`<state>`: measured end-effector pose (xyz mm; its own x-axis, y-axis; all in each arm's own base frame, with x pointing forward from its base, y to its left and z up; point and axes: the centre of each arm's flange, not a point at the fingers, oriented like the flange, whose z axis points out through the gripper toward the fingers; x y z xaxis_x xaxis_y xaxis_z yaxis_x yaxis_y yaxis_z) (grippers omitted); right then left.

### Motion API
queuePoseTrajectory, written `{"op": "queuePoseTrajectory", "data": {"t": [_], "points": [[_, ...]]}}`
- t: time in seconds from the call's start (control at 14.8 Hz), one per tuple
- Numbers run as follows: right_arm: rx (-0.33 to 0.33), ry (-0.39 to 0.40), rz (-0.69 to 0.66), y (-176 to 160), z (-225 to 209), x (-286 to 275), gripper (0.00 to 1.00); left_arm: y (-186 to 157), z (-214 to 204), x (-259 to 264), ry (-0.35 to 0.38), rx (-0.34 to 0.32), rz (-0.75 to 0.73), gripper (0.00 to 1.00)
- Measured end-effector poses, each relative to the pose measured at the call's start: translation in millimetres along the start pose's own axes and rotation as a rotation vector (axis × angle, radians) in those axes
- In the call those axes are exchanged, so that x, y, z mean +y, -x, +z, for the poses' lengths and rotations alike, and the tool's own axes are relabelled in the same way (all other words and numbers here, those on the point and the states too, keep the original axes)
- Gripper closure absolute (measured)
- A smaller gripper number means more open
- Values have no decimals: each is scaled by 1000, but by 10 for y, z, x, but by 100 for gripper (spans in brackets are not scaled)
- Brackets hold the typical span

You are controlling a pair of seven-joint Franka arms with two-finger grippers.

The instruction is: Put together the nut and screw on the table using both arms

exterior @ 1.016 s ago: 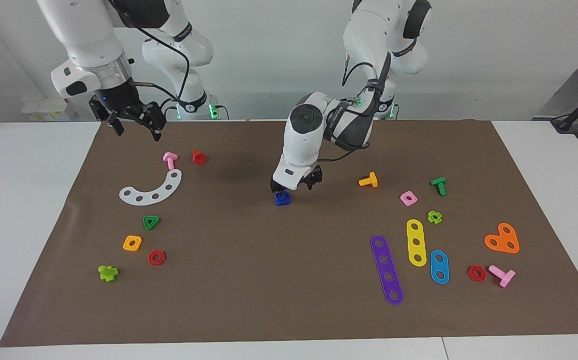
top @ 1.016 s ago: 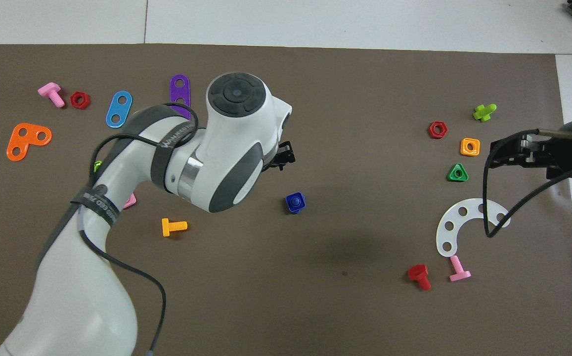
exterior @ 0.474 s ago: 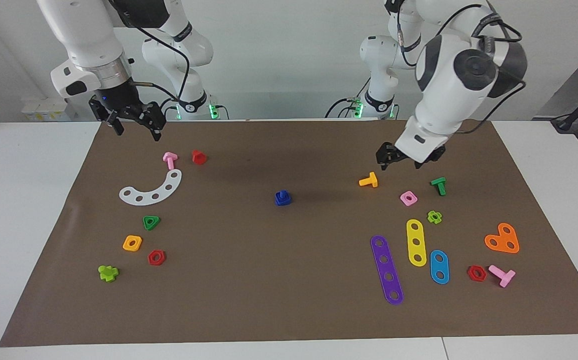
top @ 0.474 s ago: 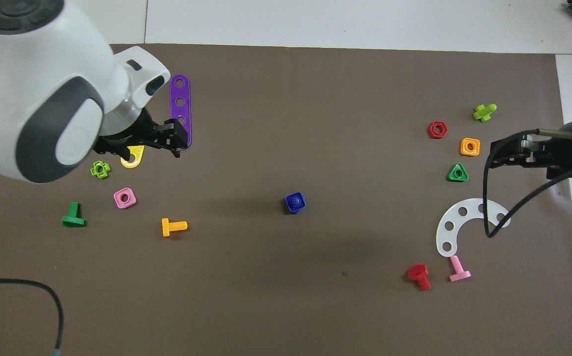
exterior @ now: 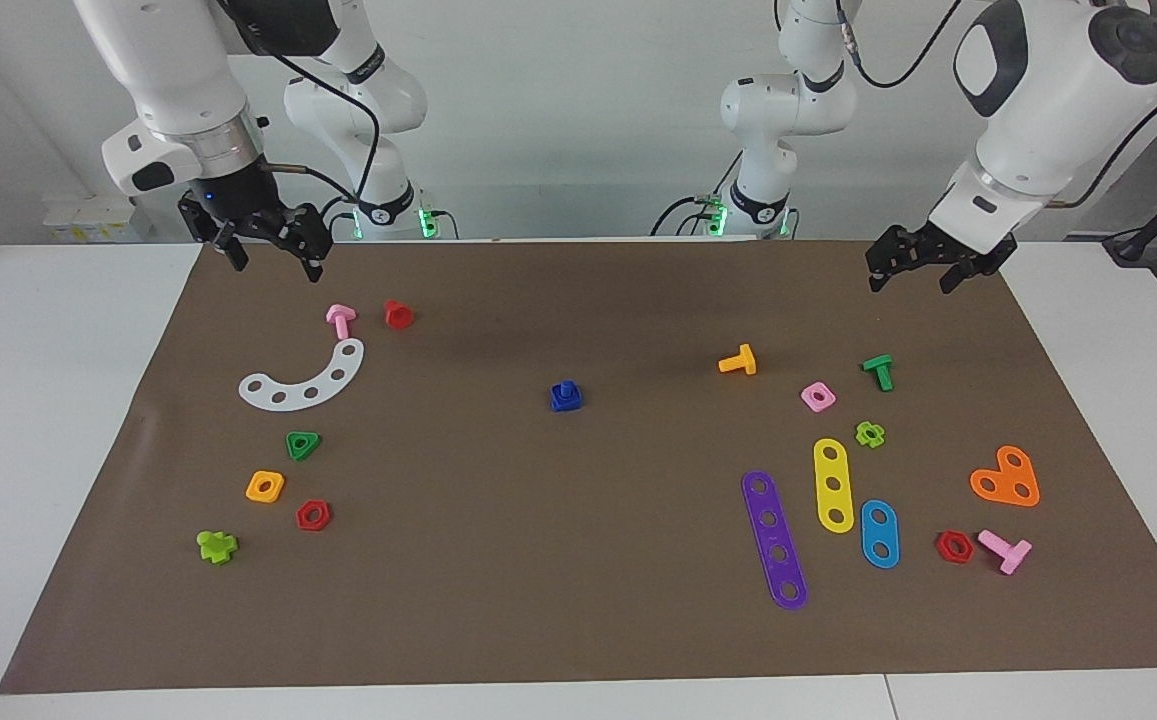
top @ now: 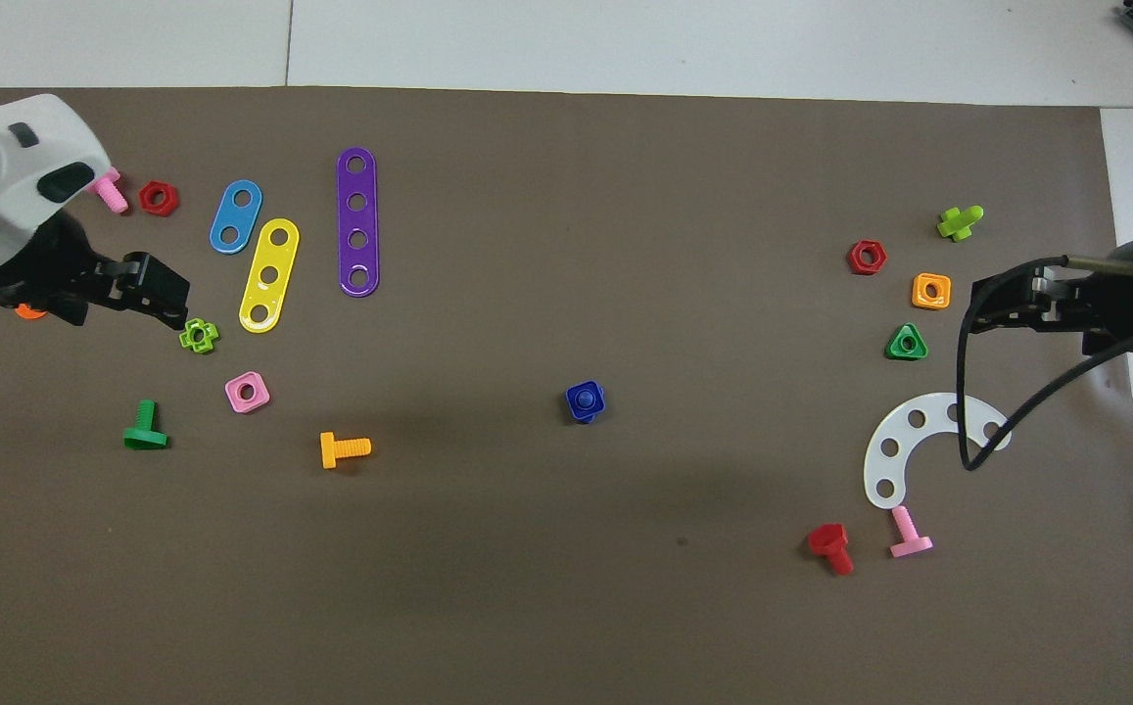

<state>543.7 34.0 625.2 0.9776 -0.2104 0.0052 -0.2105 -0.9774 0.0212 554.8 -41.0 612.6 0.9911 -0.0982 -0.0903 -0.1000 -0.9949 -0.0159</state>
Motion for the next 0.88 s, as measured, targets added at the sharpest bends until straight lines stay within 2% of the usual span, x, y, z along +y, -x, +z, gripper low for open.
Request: {"op": "queuePoseTrajectory", "data": {"t": [0.14, 0.41, 0.88], "points": [[0, 0, 0, 0, 0, 0, 0, 74, -157, 24, -27, 43, 7, 0], [0, 0, 0, 0, 0, 0, 0, 2, -208, 56, -30, 121, 14, 0], [0, 0, 0, 0, 1, 0, 0, -34, -97, 60, -11, 126, 11, 0]]}}
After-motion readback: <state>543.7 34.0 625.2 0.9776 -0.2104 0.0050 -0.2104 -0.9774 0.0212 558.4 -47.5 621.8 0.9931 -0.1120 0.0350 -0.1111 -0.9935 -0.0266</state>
